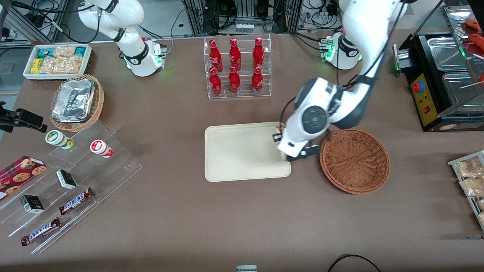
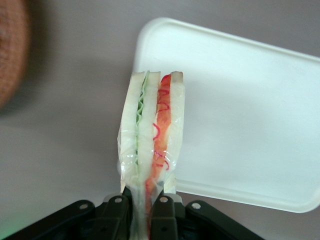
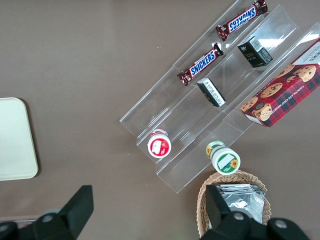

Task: Place sandwich from basket to tray
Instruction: 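Lift the sandwich and carry it with the left gripper over the tray, then lower the sandwich onto the tray and open the left gripper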

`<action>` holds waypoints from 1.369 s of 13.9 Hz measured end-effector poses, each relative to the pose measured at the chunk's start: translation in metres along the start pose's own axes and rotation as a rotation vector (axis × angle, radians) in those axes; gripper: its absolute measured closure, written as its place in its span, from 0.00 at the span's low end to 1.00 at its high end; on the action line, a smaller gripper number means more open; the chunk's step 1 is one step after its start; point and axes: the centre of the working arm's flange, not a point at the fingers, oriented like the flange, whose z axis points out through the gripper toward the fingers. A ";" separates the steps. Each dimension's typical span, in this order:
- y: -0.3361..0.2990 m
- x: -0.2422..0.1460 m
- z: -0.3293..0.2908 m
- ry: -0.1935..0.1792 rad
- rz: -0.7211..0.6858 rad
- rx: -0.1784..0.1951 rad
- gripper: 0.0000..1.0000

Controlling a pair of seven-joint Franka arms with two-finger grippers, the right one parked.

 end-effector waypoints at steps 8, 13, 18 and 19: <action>0.102 -0.030 0.063 0.105 -0.064 -0.012 0.84; 0.105 -0.019 0.081 0.114 -0.073 0.007 0.84; 0.106 -0.012 0.092 0.112 -0.080 0.010 0.77; 0.106 -0.012 0.092 0.113 -0.080 0.009 0.69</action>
